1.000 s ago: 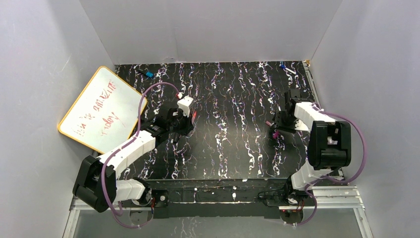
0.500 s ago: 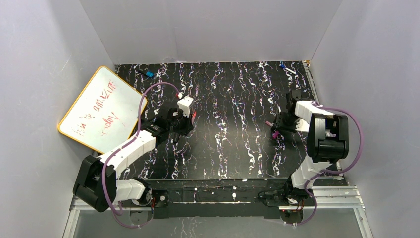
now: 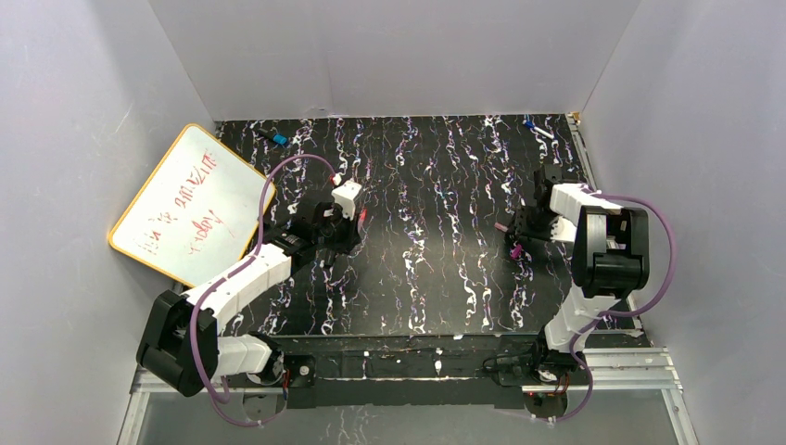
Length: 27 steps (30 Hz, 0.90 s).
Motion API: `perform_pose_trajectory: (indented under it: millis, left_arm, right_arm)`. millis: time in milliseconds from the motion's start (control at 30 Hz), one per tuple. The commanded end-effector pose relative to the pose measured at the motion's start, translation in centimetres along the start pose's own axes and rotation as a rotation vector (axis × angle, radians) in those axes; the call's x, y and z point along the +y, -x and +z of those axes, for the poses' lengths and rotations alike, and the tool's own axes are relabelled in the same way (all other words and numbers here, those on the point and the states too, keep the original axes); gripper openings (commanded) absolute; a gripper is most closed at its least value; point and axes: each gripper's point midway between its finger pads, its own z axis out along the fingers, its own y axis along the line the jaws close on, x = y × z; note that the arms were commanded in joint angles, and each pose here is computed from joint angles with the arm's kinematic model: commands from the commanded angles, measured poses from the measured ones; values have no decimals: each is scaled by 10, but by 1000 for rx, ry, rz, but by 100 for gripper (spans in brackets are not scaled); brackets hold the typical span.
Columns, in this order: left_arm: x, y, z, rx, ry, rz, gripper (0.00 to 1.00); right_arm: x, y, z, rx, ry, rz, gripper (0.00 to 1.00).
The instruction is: Insert the pens into the pen caps
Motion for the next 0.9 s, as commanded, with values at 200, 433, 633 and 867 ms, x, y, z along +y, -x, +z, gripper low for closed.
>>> perform_pose_trajectory:
  millis: [200, 433, 633, 867]
  left_arm:
    - [1, 4, -8, -12, 14, 21, 0]
    - [1, 4, -8, -12, 12, 23, 0]
    - [0, 4, -6, -13, 4, 23, 0]
    - [-7, 7, -4, -30, -35, 13, 0]
  right_arm:
    - [-10, 12, 10, -57, -64, -20, 8]
    - [5, 4, 0, -28, -23, -152, 1]
    - [24, -15, -36, -81, 114, -365, 1]
    - [28, -57, -91, -131, 291, -628, 1]
